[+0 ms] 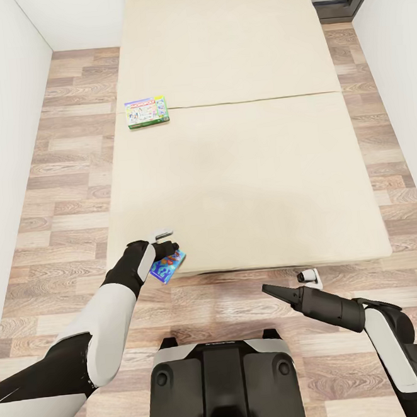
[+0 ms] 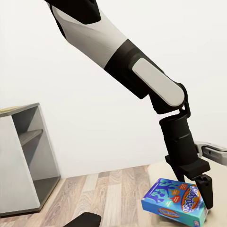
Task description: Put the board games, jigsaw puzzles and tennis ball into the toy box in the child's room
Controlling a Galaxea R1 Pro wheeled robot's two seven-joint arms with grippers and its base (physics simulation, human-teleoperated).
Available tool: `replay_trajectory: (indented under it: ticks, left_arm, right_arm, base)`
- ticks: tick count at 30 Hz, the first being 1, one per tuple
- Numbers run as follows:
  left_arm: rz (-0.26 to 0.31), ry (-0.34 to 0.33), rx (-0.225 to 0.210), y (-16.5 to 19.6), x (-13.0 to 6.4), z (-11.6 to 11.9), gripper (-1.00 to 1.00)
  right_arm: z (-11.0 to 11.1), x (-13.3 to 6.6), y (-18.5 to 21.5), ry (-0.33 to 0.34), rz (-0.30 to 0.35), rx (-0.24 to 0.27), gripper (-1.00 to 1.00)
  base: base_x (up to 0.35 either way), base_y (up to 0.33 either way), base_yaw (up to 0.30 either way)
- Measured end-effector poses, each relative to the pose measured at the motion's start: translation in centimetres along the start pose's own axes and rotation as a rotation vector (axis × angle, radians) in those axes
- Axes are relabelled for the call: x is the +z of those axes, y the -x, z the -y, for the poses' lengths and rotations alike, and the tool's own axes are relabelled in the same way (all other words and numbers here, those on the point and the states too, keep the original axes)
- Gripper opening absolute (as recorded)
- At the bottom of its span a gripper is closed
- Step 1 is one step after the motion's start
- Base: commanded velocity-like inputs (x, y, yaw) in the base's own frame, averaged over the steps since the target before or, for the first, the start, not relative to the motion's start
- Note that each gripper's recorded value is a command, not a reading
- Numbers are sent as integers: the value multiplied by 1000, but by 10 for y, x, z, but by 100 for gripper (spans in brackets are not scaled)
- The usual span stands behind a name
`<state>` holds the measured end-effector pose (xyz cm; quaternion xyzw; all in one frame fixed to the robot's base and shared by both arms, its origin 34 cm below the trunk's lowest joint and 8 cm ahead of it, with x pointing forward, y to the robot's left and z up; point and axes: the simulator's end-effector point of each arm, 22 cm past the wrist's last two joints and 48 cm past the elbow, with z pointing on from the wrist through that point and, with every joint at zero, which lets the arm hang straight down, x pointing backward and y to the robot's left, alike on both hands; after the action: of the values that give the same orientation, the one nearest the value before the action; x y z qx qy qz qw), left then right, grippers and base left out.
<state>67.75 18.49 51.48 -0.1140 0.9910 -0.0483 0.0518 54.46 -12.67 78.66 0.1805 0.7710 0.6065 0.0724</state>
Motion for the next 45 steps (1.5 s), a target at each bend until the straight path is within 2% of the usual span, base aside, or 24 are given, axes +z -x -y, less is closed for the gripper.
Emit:
replay_trajectory:
  ticks: [45]
  left_arm:
    - [0,1,0,0,0,-1,100]
  right_arm:
    - [0,0,0,0,0,0,100]
  base:
    - [-12,0,0]
